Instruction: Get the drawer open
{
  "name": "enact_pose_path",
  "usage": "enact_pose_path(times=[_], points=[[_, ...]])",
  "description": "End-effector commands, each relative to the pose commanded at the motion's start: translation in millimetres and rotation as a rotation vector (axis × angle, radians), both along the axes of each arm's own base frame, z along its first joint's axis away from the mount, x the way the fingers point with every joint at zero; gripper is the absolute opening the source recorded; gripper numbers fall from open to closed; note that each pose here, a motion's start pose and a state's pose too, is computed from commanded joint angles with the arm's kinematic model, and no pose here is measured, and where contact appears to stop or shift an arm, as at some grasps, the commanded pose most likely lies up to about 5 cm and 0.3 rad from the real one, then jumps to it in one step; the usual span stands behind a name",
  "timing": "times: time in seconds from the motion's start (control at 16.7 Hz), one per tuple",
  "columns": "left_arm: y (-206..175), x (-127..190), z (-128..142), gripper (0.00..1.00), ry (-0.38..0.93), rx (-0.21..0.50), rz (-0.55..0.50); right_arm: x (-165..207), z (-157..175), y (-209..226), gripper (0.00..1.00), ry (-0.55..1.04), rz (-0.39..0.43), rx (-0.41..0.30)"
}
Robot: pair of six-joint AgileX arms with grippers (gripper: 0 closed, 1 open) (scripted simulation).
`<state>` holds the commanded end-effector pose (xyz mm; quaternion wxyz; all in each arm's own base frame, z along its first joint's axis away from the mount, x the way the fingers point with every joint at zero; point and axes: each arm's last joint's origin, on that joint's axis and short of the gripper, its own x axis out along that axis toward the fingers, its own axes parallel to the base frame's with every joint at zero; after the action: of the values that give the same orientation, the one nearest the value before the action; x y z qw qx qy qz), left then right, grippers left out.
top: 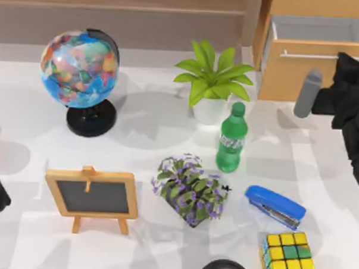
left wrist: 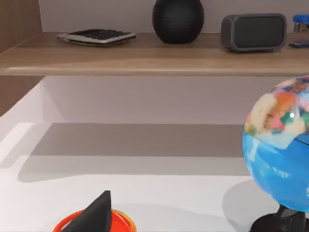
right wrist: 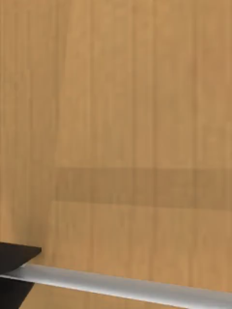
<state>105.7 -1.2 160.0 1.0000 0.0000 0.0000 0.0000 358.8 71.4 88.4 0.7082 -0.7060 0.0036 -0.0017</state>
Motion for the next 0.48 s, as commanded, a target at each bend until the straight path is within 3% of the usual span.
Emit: enact_pose_path(times=[0.48], points=[[0, 0, 0, 1.00, 0.000, 0.000, 0.000, -54, -1, 0, 0.00, 0.006, -0.001, -0.001]])
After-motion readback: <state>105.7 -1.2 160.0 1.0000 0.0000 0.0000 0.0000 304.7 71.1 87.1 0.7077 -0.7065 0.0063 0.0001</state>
